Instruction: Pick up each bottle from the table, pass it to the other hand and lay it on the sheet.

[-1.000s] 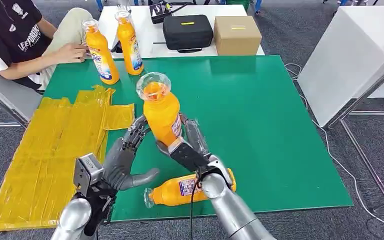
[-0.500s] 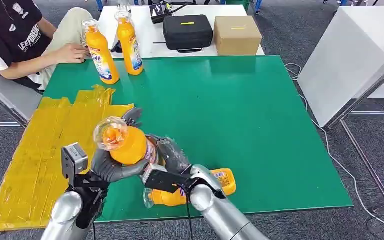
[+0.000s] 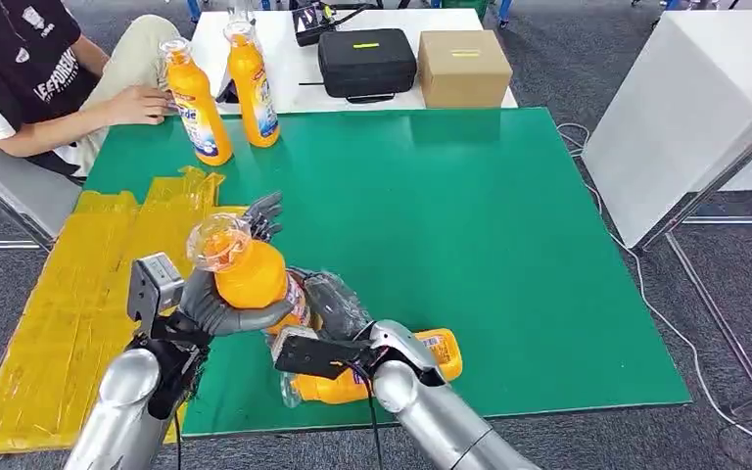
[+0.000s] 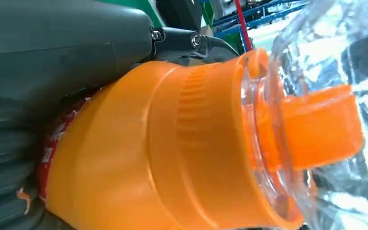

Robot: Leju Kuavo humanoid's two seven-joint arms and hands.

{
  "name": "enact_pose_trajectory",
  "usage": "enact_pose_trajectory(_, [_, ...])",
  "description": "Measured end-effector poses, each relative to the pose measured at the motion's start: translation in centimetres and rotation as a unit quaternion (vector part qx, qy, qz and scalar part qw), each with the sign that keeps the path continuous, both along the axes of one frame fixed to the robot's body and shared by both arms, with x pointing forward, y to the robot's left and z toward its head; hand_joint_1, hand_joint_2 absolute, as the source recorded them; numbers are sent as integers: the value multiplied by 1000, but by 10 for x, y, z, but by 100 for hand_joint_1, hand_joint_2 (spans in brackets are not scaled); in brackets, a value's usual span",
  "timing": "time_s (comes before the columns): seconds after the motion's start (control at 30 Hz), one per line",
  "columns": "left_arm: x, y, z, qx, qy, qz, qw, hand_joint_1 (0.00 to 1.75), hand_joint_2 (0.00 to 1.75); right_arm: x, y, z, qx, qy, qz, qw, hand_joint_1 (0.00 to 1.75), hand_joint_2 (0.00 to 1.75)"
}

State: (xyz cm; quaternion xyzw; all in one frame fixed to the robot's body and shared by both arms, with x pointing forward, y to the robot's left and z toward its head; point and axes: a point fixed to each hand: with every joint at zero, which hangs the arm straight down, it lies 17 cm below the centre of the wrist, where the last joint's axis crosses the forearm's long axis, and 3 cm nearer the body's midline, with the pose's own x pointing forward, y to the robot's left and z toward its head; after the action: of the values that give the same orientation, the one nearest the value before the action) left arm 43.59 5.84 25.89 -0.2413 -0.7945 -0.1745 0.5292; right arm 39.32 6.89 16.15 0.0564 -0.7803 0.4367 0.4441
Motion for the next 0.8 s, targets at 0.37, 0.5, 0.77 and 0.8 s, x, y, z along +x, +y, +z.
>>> enact_pose_trajectory(0.37, [4,-6,-4,8,-1,-9,1000,175,175,6,-6,0,-4,-3,-11,1000,175,175])
enact_pose_trajectory(0.5, [5,-7,-3,7,-2,-9,1000,175,175,8,-8,2,-1,-6,-16,1000,175,175])
enact_pose_trajectory(0.77, [5,-6,-4,8,-6,-5,1000,175,175,7,-10,4,12,-11,-20,1000,175,175])
enact_pose_trajectory(0.8, [5,-6,-4,7,-6,-5,1000,175,175,7,-10,3,12,-11,-20,1000,159,175])
